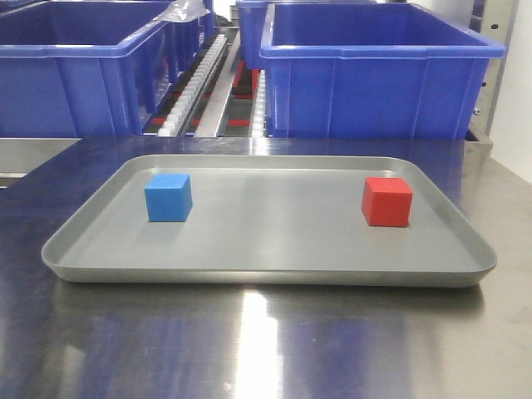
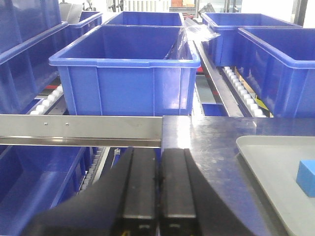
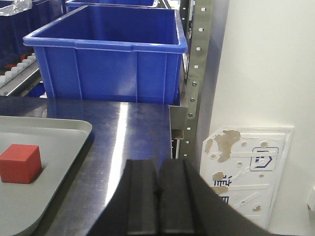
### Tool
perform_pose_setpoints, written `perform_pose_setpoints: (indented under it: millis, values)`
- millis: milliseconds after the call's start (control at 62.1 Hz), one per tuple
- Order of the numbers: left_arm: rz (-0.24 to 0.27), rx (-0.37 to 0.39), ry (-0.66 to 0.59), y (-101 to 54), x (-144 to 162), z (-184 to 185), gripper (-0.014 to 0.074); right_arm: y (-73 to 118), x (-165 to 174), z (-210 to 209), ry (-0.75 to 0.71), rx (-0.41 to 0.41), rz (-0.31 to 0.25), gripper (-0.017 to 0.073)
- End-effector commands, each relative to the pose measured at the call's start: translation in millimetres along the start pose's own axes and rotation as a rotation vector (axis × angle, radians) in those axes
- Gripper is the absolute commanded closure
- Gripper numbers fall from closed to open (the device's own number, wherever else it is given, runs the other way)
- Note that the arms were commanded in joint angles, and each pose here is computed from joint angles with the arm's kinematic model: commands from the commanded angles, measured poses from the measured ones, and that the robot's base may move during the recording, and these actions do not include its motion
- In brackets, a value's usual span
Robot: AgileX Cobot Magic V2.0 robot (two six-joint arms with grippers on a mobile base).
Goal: Sort and place red and blue blocks on shelf
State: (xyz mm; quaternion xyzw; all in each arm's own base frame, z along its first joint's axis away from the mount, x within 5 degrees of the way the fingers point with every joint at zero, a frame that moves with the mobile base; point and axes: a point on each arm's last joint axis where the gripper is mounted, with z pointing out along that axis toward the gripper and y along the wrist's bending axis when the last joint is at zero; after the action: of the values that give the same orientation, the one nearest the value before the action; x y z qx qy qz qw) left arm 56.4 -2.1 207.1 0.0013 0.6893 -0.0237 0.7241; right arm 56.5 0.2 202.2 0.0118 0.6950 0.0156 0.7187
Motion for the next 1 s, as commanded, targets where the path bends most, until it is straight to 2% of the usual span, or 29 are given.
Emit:
perform_pose_setpoints:
  millis: [0,338,596,757,805,837,950,982]
  values:
    - [-0.006,-0.01,-0.082,1.1,-1,-1,0.0469,1.1,-30,-5,-0.152,-0.002,-0.011,0.0502]
    - [-0.006,-0.01,-0.082,1.1,-1,-1,0.0469,1.0,-75,8,-0.012,0.024,-0.104,0.0502]
    - [-0.006,-0.01,-0.082,1.1,-1,-1,0.0469,1.3,-93,42,0.122,0.024,-0.104,0.0502]
    - [-0.006,-0.01,-0.082,1.1,-1,-1,0.0469,0.6,-102,71,0.274,0.033,-0.094,0.0502]
    - [-0.006,-0.01,-0.082,1.1,-1,-1,0.0469,0.3,-102,79,0.333,0.039,-0.084,0.0502]
    - [-0.006,-0.01,-0.082,1.1,-1,-1,0.0469,0.1,-102,86,0.381,0.046,-0.057,0.0502]
    - [-0.006,-0.01,-0.082,1.1,-1,-1,0.0469,-0.7,-104,106,0.538,0.09,0.058,0.0502]
    - [-0.006,-0.01,-0.082,1.1,-1,-1,0.0469,-1.3,-101,115,0.615,0.118,0.108,0.0502]
